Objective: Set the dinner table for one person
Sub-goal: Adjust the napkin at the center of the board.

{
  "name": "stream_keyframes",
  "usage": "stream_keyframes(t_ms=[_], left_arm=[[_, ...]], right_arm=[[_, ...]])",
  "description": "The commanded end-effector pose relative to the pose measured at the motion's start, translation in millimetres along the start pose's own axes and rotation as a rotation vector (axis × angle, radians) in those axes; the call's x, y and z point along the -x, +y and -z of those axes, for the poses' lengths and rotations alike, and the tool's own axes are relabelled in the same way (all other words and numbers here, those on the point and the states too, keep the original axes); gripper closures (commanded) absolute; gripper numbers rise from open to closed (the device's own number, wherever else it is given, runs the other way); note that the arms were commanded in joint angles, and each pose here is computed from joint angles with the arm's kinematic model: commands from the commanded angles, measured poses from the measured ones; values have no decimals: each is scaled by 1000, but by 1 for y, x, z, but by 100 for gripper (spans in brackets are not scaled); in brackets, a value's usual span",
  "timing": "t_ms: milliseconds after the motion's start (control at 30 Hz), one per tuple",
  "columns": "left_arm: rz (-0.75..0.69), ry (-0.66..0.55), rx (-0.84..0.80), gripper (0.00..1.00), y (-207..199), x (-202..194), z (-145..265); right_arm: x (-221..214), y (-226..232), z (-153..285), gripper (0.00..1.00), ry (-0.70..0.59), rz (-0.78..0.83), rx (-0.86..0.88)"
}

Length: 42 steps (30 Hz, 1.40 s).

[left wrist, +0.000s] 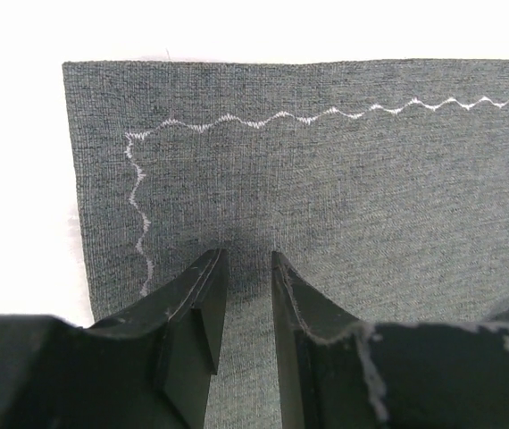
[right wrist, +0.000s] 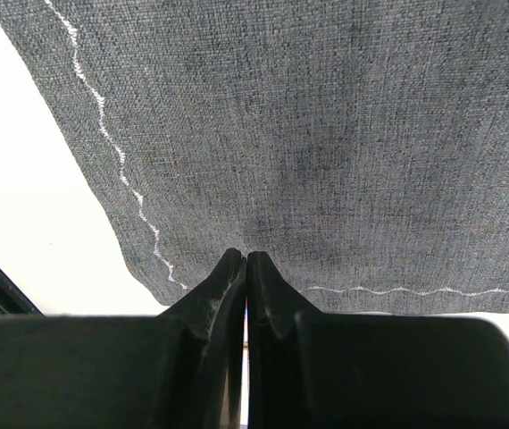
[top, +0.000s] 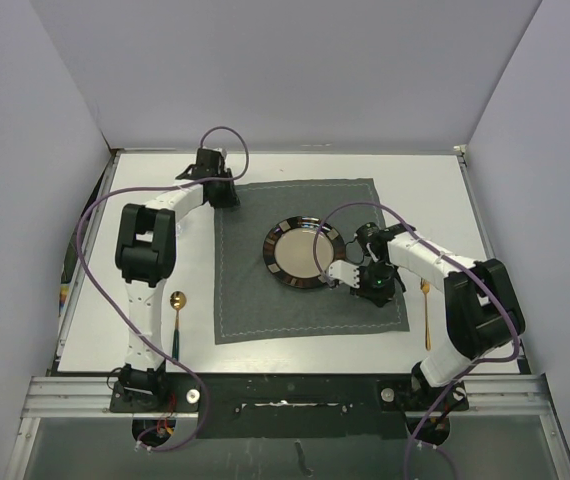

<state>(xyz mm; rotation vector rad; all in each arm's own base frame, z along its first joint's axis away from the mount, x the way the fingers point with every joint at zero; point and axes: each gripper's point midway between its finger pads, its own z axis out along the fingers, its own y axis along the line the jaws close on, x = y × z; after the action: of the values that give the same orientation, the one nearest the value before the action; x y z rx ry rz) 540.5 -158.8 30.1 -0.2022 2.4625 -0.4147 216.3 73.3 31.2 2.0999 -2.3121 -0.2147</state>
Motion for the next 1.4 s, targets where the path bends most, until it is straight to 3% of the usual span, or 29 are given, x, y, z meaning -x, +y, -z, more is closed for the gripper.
stream_keyframes(t_ms=[0,300,633,1033,1367], left_arm=[[-12,-37,7,75,4,13,-15],[38,16,57,75,31,8,-29],[28,16,43,75,28,22,-36],[43,44,18,76,29,8,-58],[33,35,5,76,25,9,-43]], right_arm=[[9,-11,4,100,-44,-18,-22],[17,-19,-11,100,-59,-29,0],[24,-10,-17,100,-68,-46,46],[28,5,-14,100,-70,-54,73],[32,-3,-15,100,-63,-48,52]])
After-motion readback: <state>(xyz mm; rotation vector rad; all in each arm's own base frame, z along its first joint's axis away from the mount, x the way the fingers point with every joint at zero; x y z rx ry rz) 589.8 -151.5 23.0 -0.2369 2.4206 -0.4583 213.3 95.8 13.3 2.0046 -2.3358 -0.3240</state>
